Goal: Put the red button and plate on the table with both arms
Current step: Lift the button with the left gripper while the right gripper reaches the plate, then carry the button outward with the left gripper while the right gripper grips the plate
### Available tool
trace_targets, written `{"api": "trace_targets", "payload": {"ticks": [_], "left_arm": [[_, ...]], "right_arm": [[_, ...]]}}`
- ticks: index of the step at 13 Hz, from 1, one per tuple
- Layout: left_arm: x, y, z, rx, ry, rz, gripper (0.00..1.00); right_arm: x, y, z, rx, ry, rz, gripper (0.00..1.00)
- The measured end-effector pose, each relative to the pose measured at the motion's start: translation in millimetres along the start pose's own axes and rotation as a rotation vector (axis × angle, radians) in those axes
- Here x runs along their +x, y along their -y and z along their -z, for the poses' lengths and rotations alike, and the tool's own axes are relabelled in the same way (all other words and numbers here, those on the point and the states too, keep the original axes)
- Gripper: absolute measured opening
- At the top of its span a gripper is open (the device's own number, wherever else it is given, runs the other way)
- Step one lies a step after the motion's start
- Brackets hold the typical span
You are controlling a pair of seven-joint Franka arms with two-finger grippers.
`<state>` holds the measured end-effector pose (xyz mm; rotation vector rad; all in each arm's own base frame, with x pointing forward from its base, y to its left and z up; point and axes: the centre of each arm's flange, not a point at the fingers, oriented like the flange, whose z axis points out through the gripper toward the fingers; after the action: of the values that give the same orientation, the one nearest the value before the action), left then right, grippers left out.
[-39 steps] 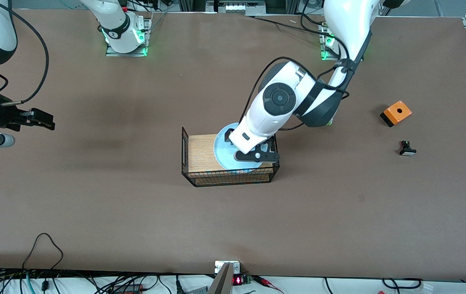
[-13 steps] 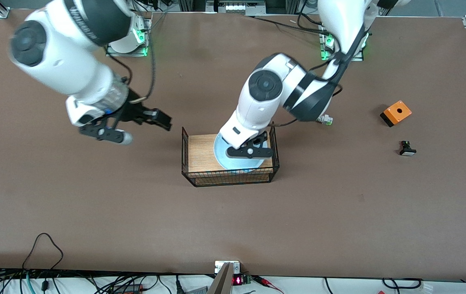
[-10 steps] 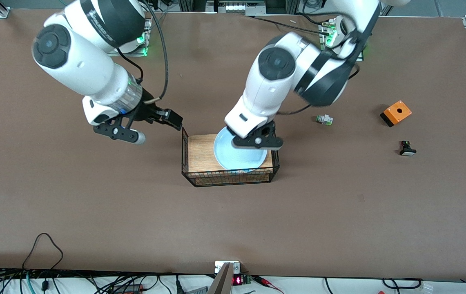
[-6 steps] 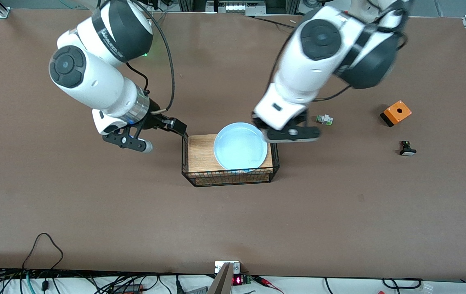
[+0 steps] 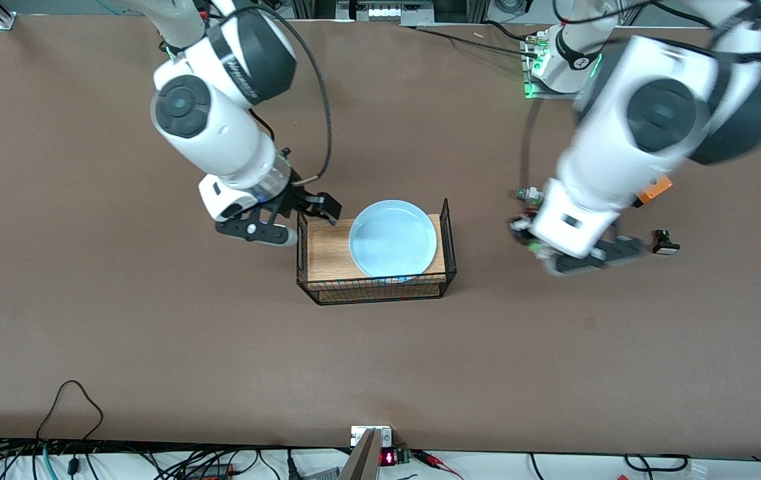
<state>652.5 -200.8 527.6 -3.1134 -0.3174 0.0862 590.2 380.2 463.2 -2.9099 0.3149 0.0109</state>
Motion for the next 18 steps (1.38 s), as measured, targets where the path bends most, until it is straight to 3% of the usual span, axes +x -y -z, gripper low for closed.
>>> {"api": "trace_targets", "payload": {"ticks": [3, 7, 11, 16, 18], "left_arm": [[27, 78, -6, 0.022, 0.073, -0.033, 0.34], [46, 166, -12, 0.025, 0.152, -0.01, 0.34], [48, 196, -35, 0.027, 0.218, -0.012, 0.34], [45, 229, -111, -0.005, 0.17, -0.035, 0.34], [25, 229, -139, -0.005, 0.152, -0.044, 0.34]], "right_arm": [[-1, 10, -26, 0.002, -0.01, -0.014, 1.0], [-9, 35, -52, 0.056, -0.071, -0.155, 1.0], [-26, 47, -96, -0.039, -0.12, -0.177, 1.0], [-43, 54, -139, -0.127, -0.16, -0.177, 0.99], [-43, 53, -139, -0.128, -0.161, -0.178, 0.83]]}}
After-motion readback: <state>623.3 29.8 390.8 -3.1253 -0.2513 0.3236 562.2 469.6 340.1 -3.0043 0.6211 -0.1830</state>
